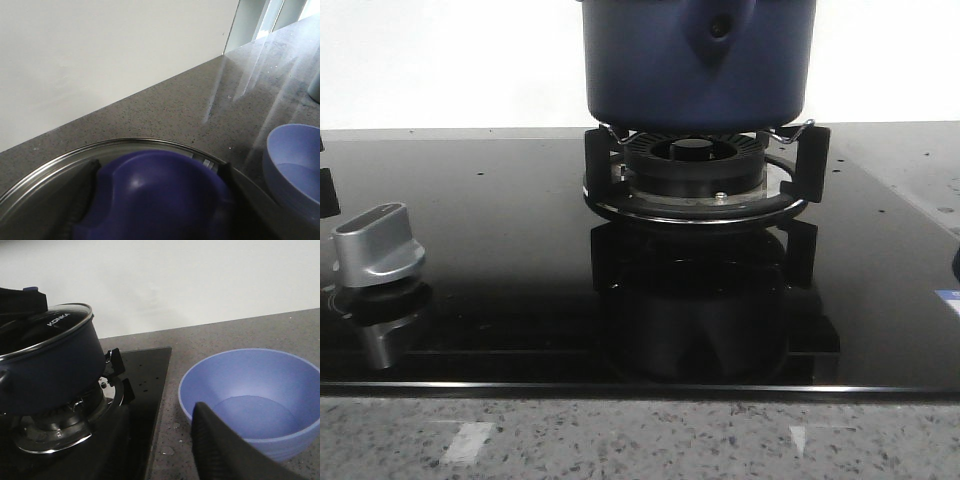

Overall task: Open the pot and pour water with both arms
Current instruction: 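Close the left gripper on the blue lid knob, then lift the glass lid up off the blue pot with the left gripper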

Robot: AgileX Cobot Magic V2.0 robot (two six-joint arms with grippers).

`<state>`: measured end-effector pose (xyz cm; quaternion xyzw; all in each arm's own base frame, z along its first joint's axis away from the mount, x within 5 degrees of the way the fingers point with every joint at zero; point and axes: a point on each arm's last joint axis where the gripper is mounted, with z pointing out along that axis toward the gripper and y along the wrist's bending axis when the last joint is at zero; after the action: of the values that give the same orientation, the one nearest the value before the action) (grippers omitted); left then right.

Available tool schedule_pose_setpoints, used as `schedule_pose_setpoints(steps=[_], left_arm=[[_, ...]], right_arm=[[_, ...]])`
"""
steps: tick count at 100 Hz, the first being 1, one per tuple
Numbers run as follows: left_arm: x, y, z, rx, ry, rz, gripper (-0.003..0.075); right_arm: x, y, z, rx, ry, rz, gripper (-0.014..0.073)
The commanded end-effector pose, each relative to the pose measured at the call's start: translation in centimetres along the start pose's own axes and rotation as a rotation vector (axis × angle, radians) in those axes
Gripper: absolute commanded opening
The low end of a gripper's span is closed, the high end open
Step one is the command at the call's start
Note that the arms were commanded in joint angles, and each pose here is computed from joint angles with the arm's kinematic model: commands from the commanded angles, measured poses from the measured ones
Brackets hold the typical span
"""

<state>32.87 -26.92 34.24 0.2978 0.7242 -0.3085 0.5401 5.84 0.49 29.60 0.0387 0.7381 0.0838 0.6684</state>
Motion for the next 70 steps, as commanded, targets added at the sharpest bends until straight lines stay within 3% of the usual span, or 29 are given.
schedule_pose_setpoints(steps=[1, 70], left_arm=[[-2.2, -0.7, -1.2, 0.011, -0.068, -0.026, 0.0218], [-4.9, -1.7, -3.9, 0.019, -0.147, -0.004, 0.0209]], right_arm=[[-1.7, 0.2, 0.0, -0.007, -0.084, -0.022, 0.0269], [-1.6, 0.2, 0.0, -0.006, -0.071, -0.022, 0.0269]])
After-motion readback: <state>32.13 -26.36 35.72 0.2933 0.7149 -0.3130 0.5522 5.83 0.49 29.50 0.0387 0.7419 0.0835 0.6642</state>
